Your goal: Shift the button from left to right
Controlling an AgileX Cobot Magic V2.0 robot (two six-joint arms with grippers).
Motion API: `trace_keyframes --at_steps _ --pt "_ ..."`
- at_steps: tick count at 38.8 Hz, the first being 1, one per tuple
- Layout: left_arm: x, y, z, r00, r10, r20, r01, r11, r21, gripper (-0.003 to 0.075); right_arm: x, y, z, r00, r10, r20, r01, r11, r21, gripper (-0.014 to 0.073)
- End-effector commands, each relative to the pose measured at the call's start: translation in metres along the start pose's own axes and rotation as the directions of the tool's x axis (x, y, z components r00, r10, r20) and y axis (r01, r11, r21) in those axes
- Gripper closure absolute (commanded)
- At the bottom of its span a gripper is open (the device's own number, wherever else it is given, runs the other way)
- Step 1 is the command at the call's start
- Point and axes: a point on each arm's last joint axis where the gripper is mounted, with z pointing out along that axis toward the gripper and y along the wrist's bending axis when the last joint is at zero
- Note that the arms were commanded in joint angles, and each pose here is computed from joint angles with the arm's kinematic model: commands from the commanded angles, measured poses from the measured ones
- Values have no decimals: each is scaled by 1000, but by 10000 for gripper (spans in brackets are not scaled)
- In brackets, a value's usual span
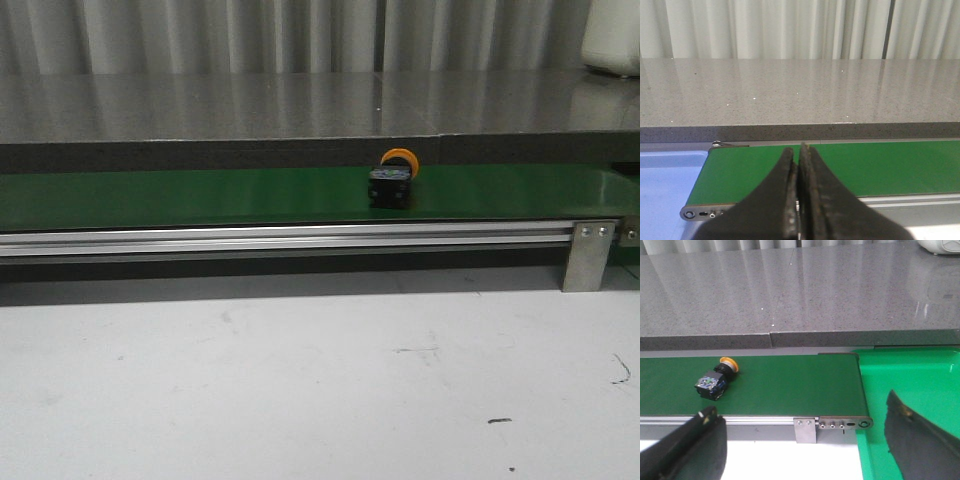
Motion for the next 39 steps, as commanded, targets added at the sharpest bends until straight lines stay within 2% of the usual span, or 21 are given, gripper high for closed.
trace_keyframes --at_steps 1,19,24,33,39 --pt "-14 1 -1 996 -27 88 28 1000 -10 741 -17 1 -2 994 -3 107 2 1000 1 -59" --pt "-14 1 -1 996 -27 88 28 1000 -10 741 -17 1 -1 995 -2 104 2 1000 1 -59" --pt "-14 1 -1 996 -28 86 28 1000 -2 741 -18 0 10 997 -1 78 0 1000 6 -59" --pt "-14 1 -1 996 -28 86 28 1000 -2 741 -40 0 64 999 20 -50 -19 1000 15 -59" --pt "-14 1 -1 996 -28 86 28 1000 -2 741 -44 -1 123 982 76 -171 -73 997 24 -59"
